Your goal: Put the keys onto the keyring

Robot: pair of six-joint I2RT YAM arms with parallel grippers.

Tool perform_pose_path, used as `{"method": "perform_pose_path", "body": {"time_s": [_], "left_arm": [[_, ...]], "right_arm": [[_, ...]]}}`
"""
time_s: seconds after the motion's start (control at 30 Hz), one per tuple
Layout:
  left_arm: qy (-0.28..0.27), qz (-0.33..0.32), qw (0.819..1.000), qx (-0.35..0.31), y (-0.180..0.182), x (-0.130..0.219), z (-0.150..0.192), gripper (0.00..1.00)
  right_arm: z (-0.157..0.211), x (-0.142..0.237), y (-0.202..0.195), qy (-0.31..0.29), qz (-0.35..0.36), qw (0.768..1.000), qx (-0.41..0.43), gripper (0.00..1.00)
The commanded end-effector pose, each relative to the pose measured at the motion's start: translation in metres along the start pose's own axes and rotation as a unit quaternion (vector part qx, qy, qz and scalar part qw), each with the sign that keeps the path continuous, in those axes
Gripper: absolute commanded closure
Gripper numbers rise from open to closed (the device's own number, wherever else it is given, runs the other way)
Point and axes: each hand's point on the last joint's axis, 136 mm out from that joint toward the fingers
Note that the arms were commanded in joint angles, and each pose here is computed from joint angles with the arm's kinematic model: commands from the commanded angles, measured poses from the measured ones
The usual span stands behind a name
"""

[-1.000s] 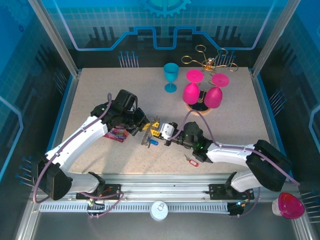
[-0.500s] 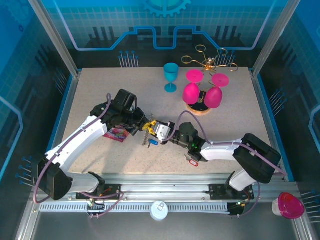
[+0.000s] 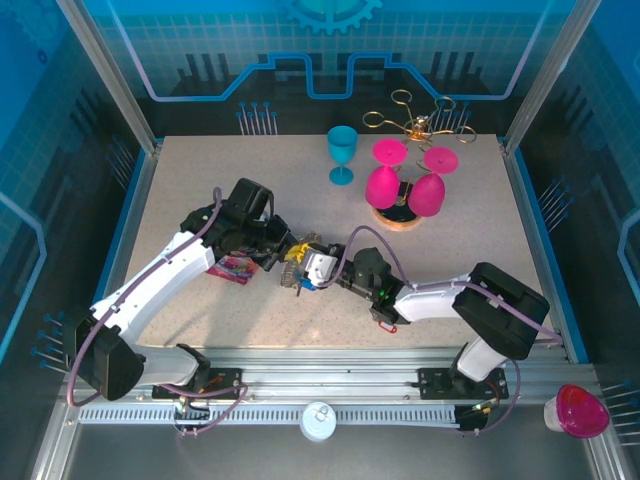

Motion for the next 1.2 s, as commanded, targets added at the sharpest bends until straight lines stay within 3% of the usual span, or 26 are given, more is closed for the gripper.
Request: {"method": "perform_pose_path", "body": {"time_s": [0.0,0.13,0.23,0.3,0.33,0.4,0.47,0.5,0.57,0.6,0.73,0.83,0.87,0.93,1.17], "left_arm": [[0.018,0.021,1.000,0.001,-0.012,0.003,0.006,1.00],[-0.001,0.037,0.999,-0.009,-0.012,0.003,0.001,1.00],[-0.072,0.053,0.994,-0.060,-0.015,0.019,-0.016,0.50],[-0.151,0.039,0.980,-0.124,-0.014,0.042,-0.034,0.32],[-0.192,0.041,0.965,-0.176,-0.020,0.057,-0.042,0.27],[-0.256,0.044,0.922,-0.286,-0.034,0.080,-0.052,0.23],[-0.295,0.059,0.848,-0.436,-0.053,0.095,-0.048,0.23],[-0.299,0.062,0.821,-0.482,-0.057,0.096,-0.044,0.24],[-0.279,0.057,0.738,-0.611,-0.058,0.089,-0.029,0.27],[-0.264,0.053,0.712,-0.648,-0.056,0.083,-0.023,0.31],[-0.169,0.104,0.555,-0.808,-0.036,0.054,0.025,0.39],[-0.146,0.145,0.479,-0.853,-0.029,0.044,0.045,0.44],[-0.142,0.155,0.462,-0.861,-0.029,0.041,0.048,0.46],[-0.126,0.174,0.449,-0.867,-0.028,0.033,0.053,0.49],[-0.105,0.195,0.425,-0.878,-0.025,0.014,0.055,0.59]], "right_arm": [[-0.020,-0.004,-0.007,-0.036,0.022,0.999,0.008,1.00],[-0.021,0.001,-0.008,-0.040,0.020,0.999,0.003,1.00],[-0.018,0.007,-0.009,-0.033,0.000,0.999,-0.017,1.00],[-0.015,0.013,-0.009,-0.026,-0.027,0.999,-0.037,1.00],[-0.014,0.016,-0.010,-0.021,-0.040,0.998,-0.050,1.00],[-0.013,0.021,-0.010,-0.011,-0.071,0.995,-0.070,1.00],[-0.013,0.028,-0.011,-0.002,-0.097,0.991,-0.089,1.00],[-0.013,0.030,-0.012,0.004,-0.106,0.990,-0.096,1.00],[-0.015,0.037,-0.013,0.013,-0.126,0.986,-0.106,1.00],[-0.016,0.039,-0.015,0.019,-0.132,0.985,-0.112,1.00],[-0.021,0.048,-0.018,0.040,-0.161,0.978,-0.125,1.00],[-0.024,0.052,-0.016,0.058,-0.184,0.974,-0.122,1.00],[-0.024,0.055,-0.015,0.064,-0.192,0.972,-0.123,1.00],[-0.026,0.057,-0.015,0.069,-0.200,0.970,-0.121,1.00],[-0.035,0.061,-0.012,0.068,-0.222,0.966,-0.114,1.00]]}}
Point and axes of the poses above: each hand's point on the last joint's axis, 136 mm out from that joint toward the fingers, its own x axis back along the fingers, its own y axis along the line the jaws close on, z = x × y, and after that the axes turned 10 degrees about -x, right-handed
